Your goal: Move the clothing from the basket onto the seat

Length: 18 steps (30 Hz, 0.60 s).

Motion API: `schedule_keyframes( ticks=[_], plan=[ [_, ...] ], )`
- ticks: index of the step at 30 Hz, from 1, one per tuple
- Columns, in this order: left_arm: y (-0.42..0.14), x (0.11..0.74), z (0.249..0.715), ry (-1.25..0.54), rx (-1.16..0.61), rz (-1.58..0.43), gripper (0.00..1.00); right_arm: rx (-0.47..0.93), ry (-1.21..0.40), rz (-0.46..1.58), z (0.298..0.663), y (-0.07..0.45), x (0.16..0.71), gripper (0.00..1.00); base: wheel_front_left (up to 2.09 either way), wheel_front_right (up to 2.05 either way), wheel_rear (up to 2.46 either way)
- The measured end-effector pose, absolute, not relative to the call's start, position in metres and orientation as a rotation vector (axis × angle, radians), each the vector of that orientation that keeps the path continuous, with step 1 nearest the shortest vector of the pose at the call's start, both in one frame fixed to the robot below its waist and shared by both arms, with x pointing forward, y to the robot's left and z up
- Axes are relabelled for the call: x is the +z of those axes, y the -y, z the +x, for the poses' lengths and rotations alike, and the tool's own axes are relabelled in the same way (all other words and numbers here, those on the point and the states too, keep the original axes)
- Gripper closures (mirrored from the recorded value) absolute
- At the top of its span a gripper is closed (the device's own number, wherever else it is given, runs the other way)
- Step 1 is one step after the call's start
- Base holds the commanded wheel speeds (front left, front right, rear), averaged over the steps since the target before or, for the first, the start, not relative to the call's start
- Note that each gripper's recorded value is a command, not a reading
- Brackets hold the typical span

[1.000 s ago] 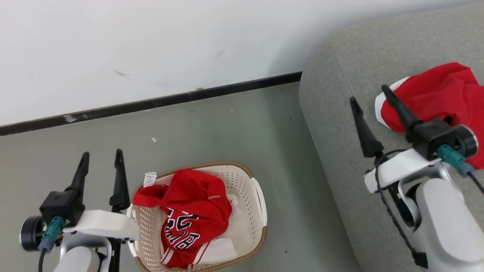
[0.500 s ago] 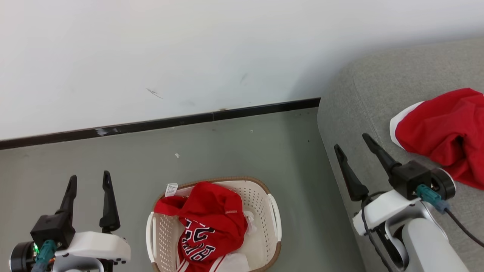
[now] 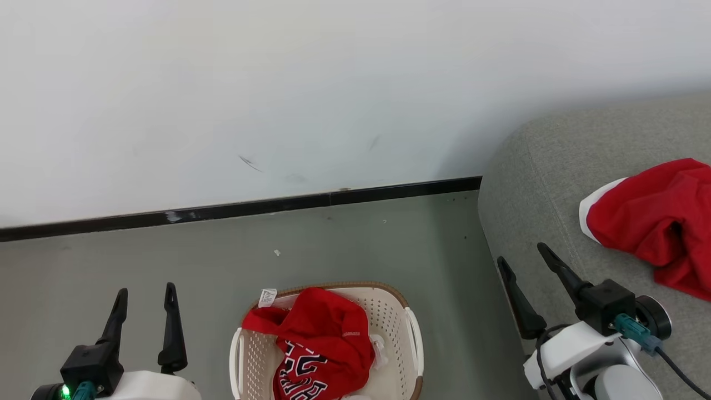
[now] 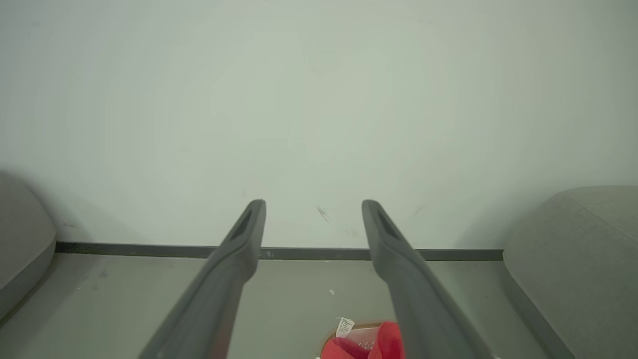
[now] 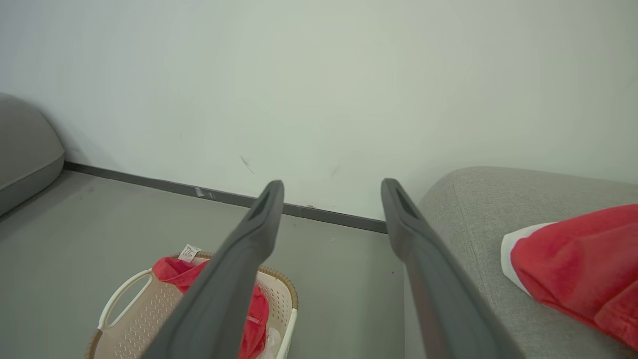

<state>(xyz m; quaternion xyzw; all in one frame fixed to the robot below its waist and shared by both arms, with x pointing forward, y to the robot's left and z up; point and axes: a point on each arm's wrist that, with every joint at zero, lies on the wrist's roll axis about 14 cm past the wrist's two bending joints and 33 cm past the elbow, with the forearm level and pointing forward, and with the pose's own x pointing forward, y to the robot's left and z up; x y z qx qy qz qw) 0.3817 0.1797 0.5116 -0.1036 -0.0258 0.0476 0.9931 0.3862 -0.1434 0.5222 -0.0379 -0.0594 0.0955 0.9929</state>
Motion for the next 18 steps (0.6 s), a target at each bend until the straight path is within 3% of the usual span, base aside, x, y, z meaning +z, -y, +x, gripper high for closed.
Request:
schedule_keyframes(
  ticks=[18],
  plan=[
    [-0.177,0.516,0.366,0.068,0.07,-0.201,0.0,0.19,0.132,-0.063,0.366,0.141,0.525,0.0,0.0,0.0,0.0]
  ],
)
